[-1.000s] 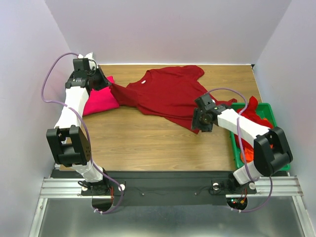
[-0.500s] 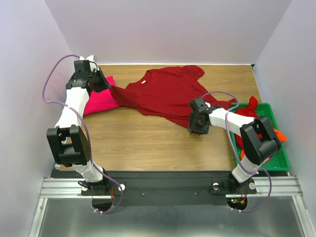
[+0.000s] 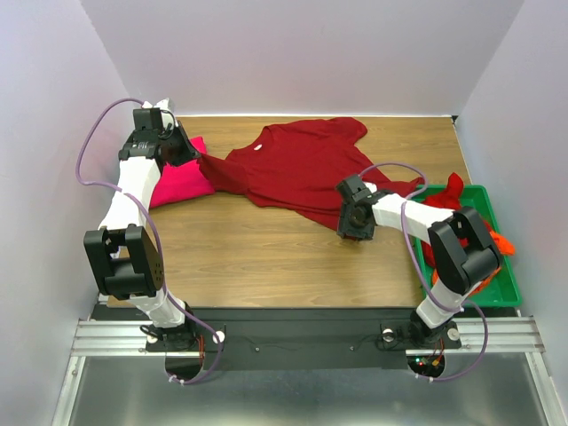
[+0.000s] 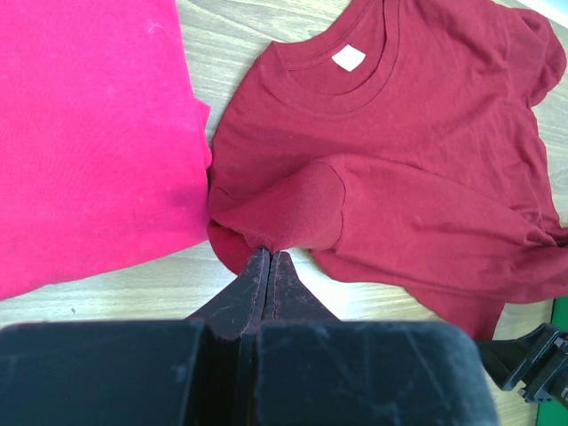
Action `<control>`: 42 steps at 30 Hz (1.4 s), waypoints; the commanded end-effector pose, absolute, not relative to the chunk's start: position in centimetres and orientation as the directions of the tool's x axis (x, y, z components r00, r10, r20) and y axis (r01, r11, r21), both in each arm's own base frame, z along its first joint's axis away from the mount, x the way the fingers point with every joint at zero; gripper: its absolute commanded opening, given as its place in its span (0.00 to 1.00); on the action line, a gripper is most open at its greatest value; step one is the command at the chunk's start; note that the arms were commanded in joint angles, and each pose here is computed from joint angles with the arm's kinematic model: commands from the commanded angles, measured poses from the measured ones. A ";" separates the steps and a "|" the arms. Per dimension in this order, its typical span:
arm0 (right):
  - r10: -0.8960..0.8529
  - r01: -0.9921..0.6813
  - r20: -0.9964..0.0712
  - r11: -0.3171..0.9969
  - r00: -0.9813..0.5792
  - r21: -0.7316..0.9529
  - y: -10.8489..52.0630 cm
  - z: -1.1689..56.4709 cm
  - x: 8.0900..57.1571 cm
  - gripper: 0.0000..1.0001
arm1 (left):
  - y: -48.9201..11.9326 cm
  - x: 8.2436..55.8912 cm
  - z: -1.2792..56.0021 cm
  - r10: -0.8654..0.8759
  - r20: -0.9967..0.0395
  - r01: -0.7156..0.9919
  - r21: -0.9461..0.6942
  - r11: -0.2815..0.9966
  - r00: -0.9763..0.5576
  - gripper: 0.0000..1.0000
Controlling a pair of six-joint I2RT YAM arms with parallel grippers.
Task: Fold and stack the t-shirts
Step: Flatten the tshirt out
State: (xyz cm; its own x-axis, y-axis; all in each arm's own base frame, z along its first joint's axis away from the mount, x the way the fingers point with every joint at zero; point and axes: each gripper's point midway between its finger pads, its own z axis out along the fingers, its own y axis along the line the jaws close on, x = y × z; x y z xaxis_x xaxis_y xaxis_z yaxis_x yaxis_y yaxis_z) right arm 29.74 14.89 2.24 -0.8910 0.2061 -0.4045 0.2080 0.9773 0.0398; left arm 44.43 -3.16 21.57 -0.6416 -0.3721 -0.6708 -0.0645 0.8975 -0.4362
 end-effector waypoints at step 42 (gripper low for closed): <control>0.178 0.126 -0.874 0.983 -0.452 0.135 9.5 31.9 34.2 0.00 | -6.8 37.0 34.3 -0.425 -0.844 0.095 -0.477 0.874 -0.327 0.00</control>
State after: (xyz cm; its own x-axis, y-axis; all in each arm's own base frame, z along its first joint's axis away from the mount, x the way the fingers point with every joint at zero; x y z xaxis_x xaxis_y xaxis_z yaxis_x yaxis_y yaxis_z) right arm 35.33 11.13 27.52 -0.5053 0.2281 -0.8323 0.1374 0.9734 0.1833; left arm 38.05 -5.66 29.11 -0.4699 -0.3820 -0.7957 0.0377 0.8920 -0.4505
